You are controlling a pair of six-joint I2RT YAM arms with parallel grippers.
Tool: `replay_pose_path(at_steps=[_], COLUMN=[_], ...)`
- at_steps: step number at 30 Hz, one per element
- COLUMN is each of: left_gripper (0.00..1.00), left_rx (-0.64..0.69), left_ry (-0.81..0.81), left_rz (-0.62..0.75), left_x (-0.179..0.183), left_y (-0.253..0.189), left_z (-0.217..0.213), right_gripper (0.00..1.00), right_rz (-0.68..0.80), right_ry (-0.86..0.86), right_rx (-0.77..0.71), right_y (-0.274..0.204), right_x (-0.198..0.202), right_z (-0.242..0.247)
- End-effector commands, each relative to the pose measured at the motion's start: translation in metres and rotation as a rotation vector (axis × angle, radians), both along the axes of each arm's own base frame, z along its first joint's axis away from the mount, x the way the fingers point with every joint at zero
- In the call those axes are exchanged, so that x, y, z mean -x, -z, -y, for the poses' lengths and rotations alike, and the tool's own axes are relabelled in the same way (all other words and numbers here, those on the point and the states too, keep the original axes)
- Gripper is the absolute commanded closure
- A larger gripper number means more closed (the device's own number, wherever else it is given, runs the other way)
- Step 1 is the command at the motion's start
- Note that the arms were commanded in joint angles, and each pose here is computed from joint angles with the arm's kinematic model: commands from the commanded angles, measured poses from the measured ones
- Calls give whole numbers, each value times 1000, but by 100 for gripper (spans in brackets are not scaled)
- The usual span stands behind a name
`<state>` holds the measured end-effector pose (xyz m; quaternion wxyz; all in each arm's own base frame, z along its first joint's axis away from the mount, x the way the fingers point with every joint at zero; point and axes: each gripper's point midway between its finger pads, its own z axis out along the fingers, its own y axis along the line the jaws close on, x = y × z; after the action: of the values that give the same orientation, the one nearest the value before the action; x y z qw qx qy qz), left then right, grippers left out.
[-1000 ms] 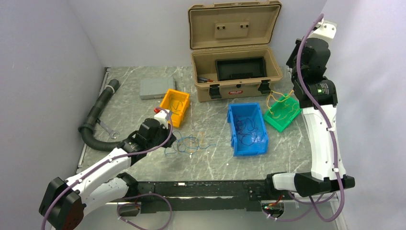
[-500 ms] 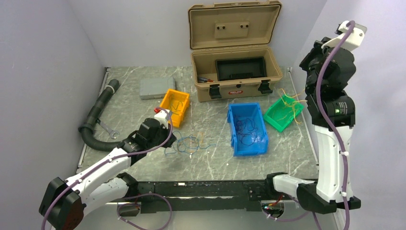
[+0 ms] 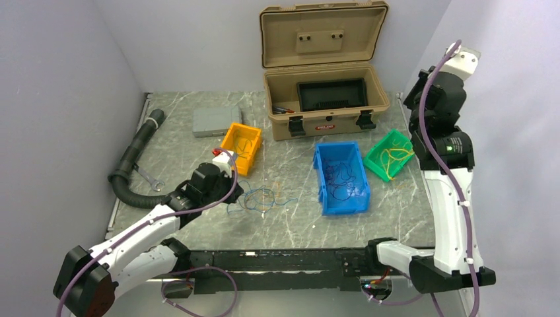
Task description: Untangle the cables
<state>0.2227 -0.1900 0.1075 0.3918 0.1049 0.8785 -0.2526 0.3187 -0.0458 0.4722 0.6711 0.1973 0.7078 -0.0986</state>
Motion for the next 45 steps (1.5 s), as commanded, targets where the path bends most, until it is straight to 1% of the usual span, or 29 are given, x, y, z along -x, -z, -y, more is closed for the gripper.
replay_pose_path(at_steps=[1,12,14,23,32,39,42,45], left_gripper=[100,100,100,100,100,100,100,100], left_rx=[52,52,51,44,39,37,36,35], left_ry=[15,17,16,16,14,30,42,47], left_rz=[47,48,48,56,73,77,71,68], left_x=[-5,-5,-5,-5,-6,-6,-7,-8], left_y=[-24,-26,-26,-29,-34,-35,-34,-33], left_z=[8,10,10,9,7,9,12,13], right_gripper=[100,100,100,100,100,100,100,100], right_rz=[-2,-85,-90,-121,-83,-67,-25,-21], right_ry=[28,71,104,98,76,109,81,61], right_rx=[-25,-53,-61,-119,-231,-225,-224,-246], right_y=[11,50,56,91,112,146,161,182], right_x=[-7,-25,-26,-49,-75,-101,-114,-121], right_z=[6,26,38,47,66,92,94,91])
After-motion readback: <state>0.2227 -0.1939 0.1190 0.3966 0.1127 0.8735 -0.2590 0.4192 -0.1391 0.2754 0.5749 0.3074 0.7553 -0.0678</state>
